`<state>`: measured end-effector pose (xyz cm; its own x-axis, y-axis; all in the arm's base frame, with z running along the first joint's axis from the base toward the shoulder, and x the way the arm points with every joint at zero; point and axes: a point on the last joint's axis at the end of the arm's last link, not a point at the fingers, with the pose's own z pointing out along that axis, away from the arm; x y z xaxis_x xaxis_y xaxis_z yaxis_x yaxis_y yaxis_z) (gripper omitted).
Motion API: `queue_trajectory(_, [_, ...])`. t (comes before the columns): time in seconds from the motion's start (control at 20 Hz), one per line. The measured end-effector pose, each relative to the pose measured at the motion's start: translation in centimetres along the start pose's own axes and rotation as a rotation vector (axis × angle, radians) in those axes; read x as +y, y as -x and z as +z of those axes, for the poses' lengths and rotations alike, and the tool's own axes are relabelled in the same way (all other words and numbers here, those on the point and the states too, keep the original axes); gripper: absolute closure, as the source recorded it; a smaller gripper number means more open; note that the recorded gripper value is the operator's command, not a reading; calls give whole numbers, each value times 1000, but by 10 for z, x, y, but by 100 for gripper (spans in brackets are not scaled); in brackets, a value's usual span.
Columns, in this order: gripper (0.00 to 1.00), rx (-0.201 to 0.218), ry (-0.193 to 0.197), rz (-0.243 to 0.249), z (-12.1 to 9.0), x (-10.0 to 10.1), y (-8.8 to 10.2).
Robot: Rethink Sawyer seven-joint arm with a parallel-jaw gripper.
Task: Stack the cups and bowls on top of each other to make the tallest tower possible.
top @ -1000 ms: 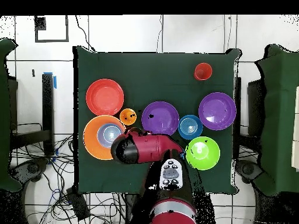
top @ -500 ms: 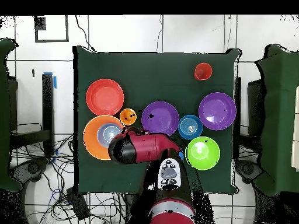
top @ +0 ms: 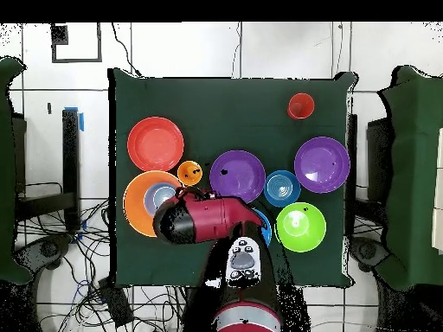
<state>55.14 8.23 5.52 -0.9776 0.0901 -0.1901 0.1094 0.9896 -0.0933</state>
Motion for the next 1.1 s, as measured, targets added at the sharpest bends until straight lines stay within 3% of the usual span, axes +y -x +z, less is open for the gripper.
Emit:
queue_trajectory(0.65, [100,-21,2,-17,-22,10,4])
queue_trajectory(1.1, [100,-24,7,-38,-25,22,1])
